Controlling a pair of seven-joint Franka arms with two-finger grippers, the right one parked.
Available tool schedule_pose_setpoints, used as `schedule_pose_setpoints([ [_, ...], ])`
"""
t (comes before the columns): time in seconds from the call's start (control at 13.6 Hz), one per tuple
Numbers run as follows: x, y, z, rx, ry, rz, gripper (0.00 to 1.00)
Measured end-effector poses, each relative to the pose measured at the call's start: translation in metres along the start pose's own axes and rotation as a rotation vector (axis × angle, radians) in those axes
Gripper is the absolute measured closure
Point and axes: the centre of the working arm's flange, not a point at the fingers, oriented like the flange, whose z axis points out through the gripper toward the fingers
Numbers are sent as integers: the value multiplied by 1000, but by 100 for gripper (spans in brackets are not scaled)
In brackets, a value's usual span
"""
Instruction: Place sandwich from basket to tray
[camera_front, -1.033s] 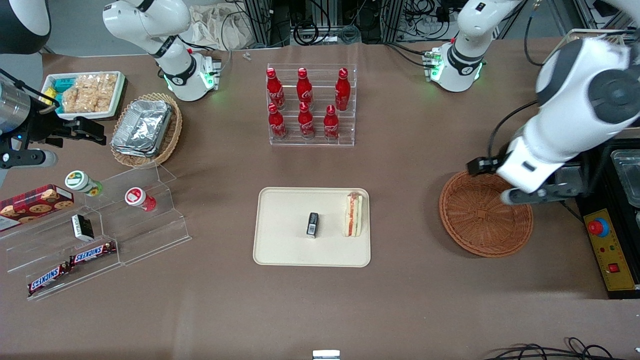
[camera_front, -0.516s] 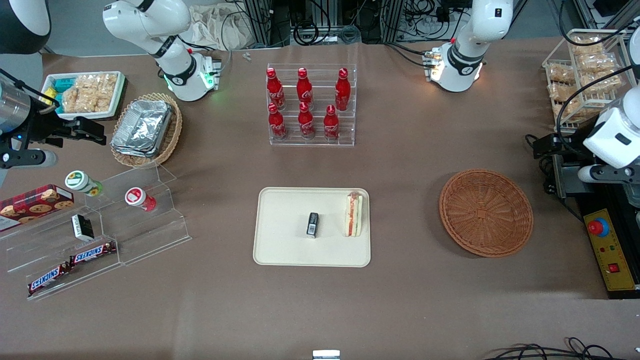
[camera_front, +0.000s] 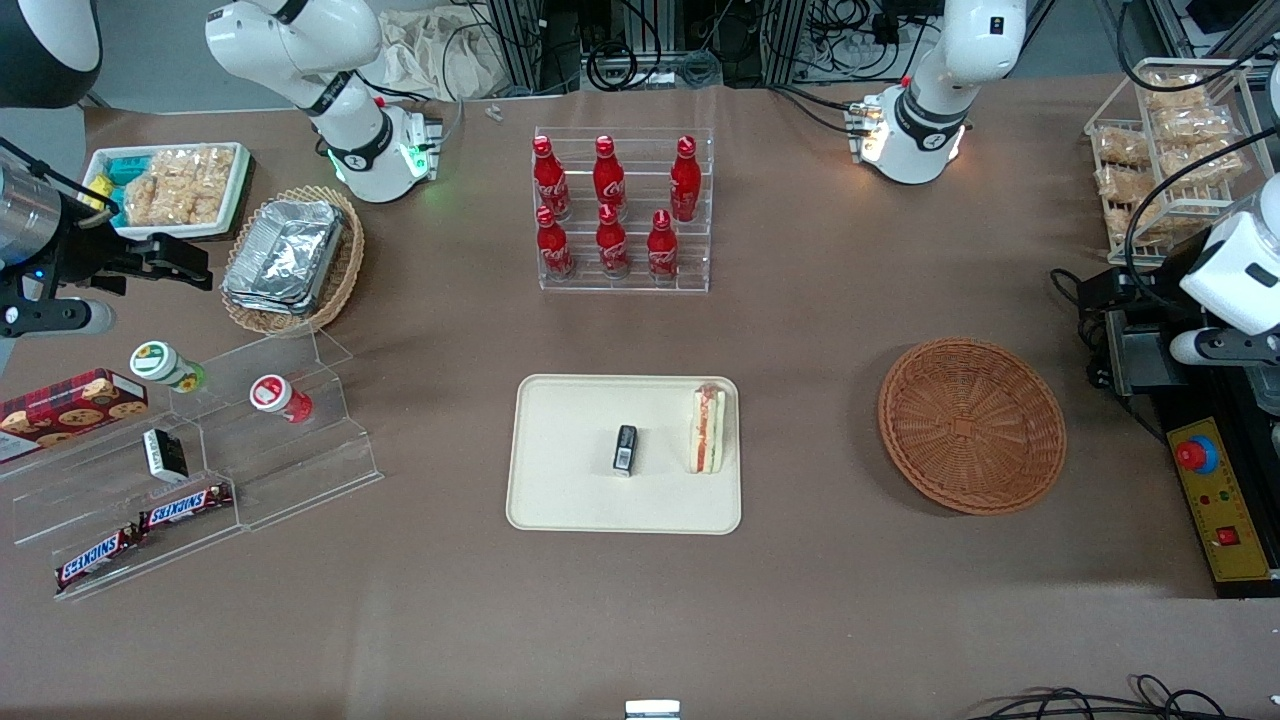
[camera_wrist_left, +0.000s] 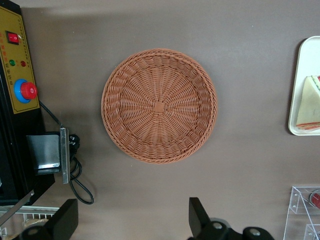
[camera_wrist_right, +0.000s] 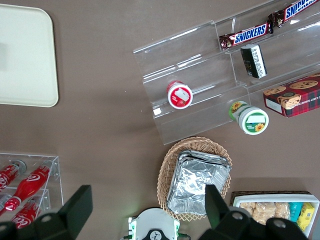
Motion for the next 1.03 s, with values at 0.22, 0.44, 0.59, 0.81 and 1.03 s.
schedule_pose_setpoints([
  [0.22,3,0,8,5,-16,-1,0],
  [0.44,24,6,37,37,-85,-4,0],
  [0.59,32,26,42,62,-104,12,0],
  [0.81,29,30,29,65,-99,35,0],
  [1.03,18,16,8,68,-75,46,0],
])
